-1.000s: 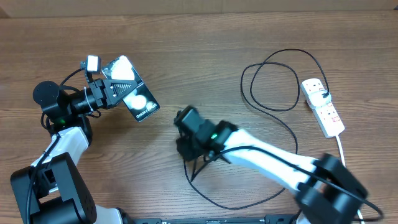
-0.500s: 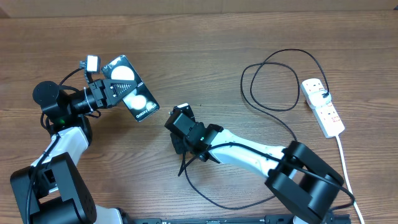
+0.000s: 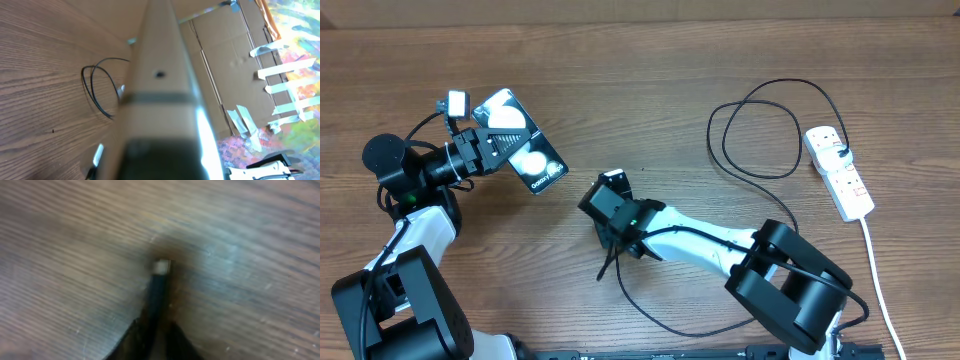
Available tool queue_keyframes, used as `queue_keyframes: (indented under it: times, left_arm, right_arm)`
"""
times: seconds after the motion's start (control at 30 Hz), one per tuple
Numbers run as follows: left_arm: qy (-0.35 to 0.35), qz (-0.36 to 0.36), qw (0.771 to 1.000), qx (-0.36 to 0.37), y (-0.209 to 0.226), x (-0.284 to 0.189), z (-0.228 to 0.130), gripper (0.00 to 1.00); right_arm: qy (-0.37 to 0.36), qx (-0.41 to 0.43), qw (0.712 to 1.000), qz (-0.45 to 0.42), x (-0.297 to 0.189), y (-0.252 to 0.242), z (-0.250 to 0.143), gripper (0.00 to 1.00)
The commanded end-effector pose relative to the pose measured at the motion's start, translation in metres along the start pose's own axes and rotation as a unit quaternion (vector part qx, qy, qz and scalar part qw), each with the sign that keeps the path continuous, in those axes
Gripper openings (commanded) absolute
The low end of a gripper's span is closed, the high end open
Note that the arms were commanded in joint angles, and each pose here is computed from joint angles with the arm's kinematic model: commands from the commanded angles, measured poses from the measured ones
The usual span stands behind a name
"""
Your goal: Plug charger to phone and switch on socket
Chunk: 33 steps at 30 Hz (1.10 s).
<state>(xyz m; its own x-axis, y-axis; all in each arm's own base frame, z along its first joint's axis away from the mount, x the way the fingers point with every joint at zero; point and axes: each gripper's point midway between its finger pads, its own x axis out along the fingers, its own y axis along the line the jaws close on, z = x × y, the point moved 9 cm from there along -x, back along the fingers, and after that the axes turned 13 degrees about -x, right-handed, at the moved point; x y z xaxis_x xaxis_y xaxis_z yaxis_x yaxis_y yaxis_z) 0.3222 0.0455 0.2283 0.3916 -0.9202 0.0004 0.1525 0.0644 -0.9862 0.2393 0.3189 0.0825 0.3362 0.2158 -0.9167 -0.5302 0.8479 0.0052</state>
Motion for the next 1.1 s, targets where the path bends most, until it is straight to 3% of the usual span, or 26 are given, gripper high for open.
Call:
queue_keyframes:
  times: [0.0, 0.27, 0.53, 0.7, 0.8, 0.87, 1.07]
  left_arm:
    - [0.006, -0.001, 1.0, 0.026, -0.007, -0.002, 0.004, 0.04]
    - [0.006, -0.001, 1.0, 0.016, -0.007, -0.002, 0.004, 0.04]
    - [0.006, -0.001, 1.0, 0.014, -0.007, -0.002, 0.004, 0.04]
    - [0.006, -0.001, 1.0, 0.014, -0.007, -0.002, 0.004, 0.04]
    - [0.006, -0.001, 1.0, 0.014, -0.007, -0.002, 0.004, 0.04]
    - [0.006, -0.001, 1.0, 0.014, -0.007, -0.002, 0.004, 0.04]
    - [0.006, -0.001, 1.0, 0.014, -0.007, -0.002, 0.004, 0.04]
  right_arm:
    - [0.062, 0.0, 0.998, 0.004, 0.009, 0.017, -0.02, 0.04]
    - [0.133, 0.063, 0.988, -0.037, 0.002, -0.009, -0.029, 0.04]
    - [0.228, 0.117, 0.962, -0.093, -0.009, -0.105, -0.025, 0.04]
    - [0.238, 0.154, 0.954, -0.097, -0.008, -0.149, -0.025, 0.04]
    - [0.245, 0.17, 0.951, -0.087, -0.009, -0.156, -0.027, 0.13]
    - [0.246, 0.174, 0.95, -0.08, -0.009, -0.155, -0.027, 0.25]
    - [0.251, 0.179, 0.947, -0.085, -0.01, -0.147, -0.029, 0.42]
